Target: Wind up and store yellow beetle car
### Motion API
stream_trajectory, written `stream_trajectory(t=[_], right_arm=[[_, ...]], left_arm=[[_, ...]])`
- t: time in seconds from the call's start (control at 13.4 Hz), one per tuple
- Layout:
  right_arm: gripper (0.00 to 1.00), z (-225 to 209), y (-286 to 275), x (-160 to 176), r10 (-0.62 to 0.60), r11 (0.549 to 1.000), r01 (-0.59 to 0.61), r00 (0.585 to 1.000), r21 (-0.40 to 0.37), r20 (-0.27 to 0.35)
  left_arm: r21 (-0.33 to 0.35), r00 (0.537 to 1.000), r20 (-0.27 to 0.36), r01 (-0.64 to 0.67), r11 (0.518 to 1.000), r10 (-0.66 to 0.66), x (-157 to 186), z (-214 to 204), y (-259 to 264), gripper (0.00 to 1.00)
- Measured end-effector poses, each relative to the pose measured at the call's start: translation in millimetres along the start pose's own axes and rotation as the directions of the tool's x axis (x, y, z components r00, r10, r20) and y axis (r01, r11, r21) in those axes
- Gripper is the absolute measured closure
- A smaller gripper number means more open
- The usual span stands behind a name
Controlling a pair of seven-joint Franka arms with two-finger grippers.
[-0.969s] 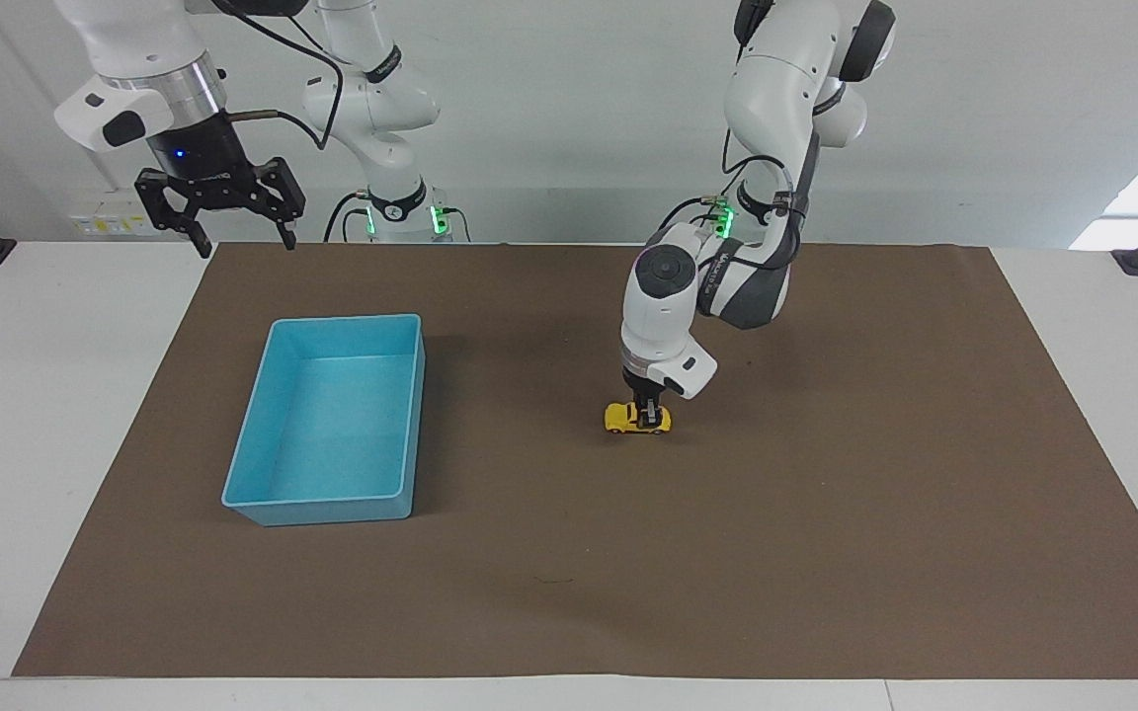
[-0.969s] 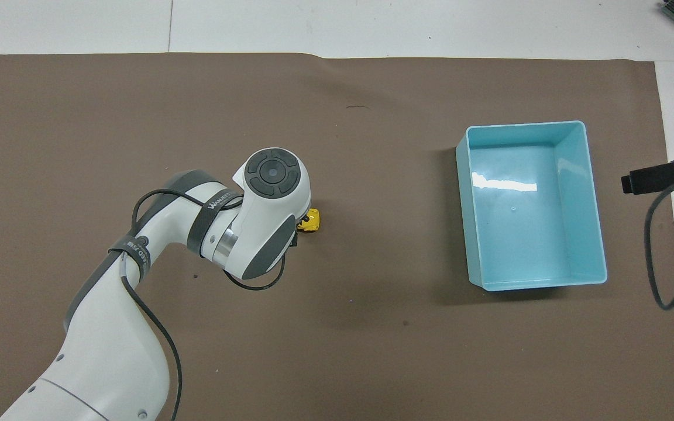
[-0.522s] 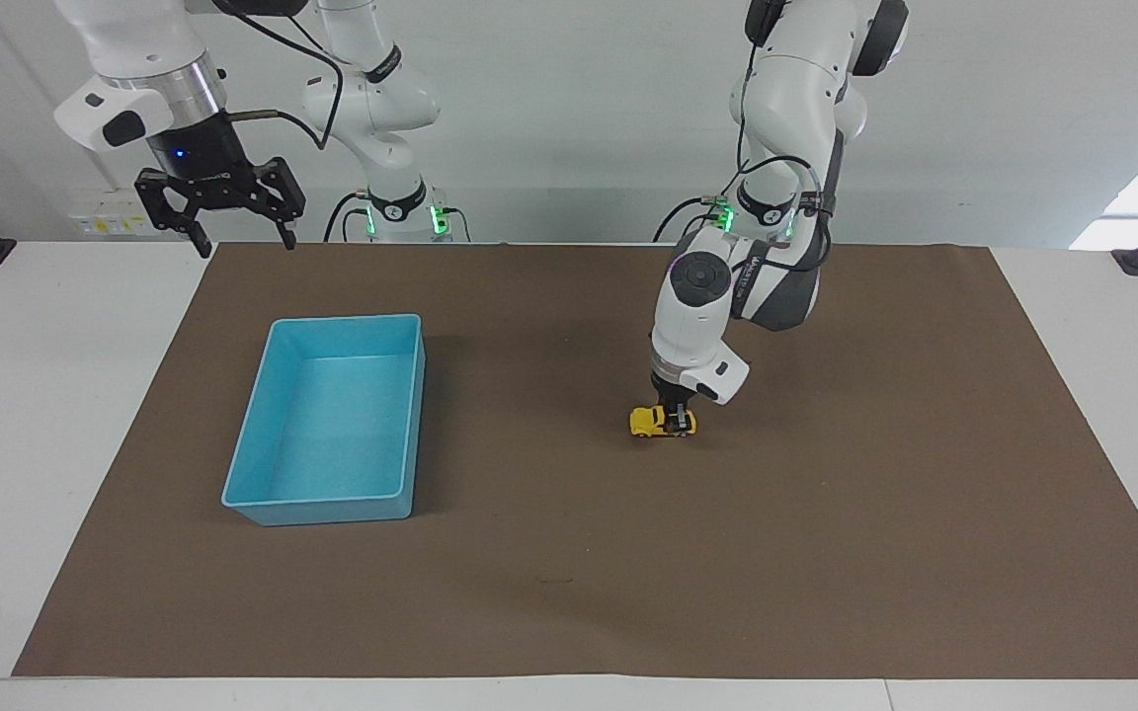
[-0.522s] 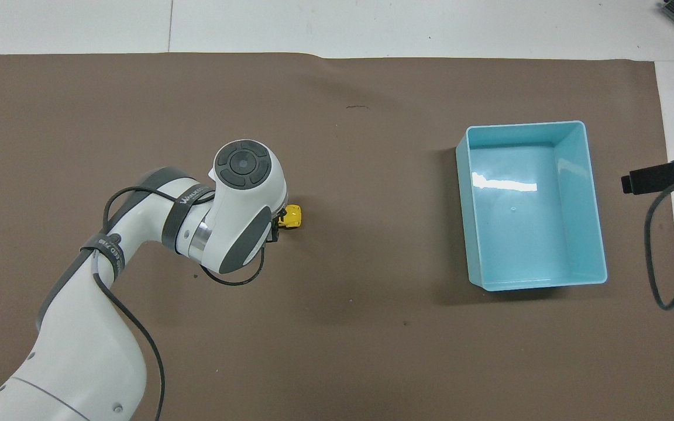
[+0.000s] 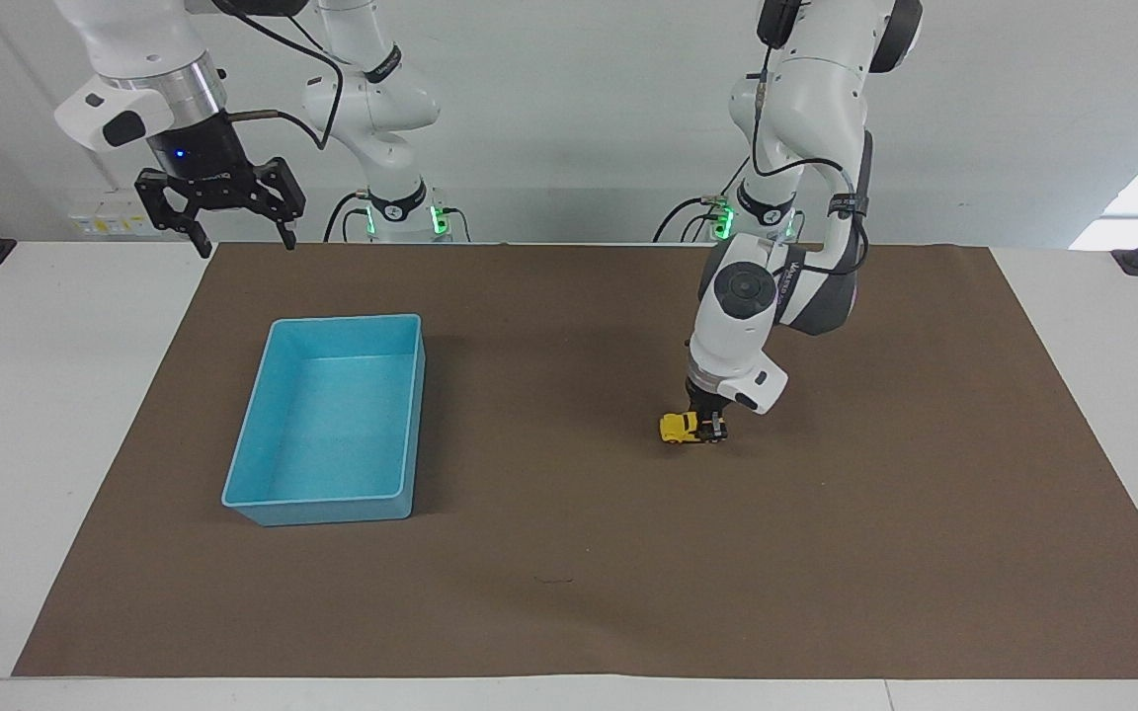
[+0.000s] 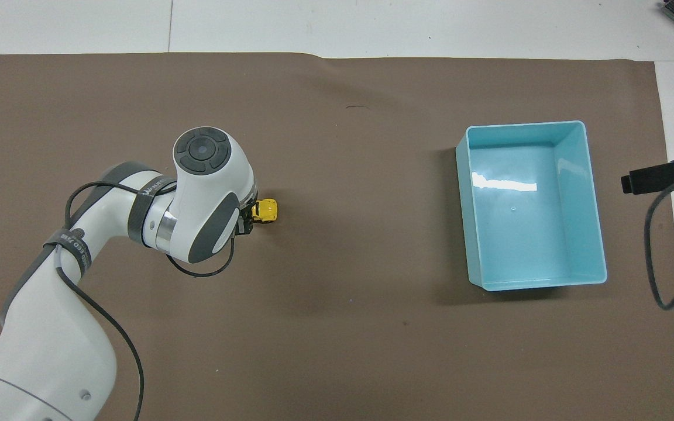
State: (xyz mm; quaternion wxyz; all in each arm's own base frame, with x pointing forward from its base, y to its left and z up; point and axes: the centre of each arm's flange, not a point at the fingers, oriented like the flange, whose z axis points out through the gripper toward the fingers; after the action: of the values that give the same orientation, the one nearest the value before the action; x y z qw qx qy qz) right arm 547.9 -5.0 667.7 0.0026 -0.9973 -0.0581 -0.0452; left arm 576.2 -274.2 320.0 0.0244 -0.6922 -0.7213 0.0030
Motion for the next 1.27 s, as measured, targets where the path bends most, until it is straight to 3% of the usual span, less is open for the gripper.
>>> stream_trajectory(t=[0.15, 0.3, 0.67, 1.27], right_arm=[[0.00, 0, 0, 0, 0.000, 1.000, 0.000, 1.000, 0.000, 0.000], [0.00, 0, 0, 0, 0.000, 1.000, 0.000, 1.000, 0.000, 0.000], [0.00, 0, 0, 0, 0.000, 1.000, 0.000, 1.000, 0.000, 0.000], [0.00, 0, 0, 0, 0.000, 1.000, 0.000, 1.000, 0.000, 0.000]], left_arm=[[0.001, 1.000, 0.000, -0.001, 1.000, 0.001, 2, 0, 1, 0.59], [-0.003, 1.000, 0.001, 0.001, 1.000, -0.001, 4, 1, 2, 0.52], [-0.055, 1.000, 0.018, 0.006, 0.998, -0.005, 10, -43, 10, 0.01], [-0.078, 1.000, 0.026, 0.014, 0.997, -0.012, 14, -62, 11, 0.00]])
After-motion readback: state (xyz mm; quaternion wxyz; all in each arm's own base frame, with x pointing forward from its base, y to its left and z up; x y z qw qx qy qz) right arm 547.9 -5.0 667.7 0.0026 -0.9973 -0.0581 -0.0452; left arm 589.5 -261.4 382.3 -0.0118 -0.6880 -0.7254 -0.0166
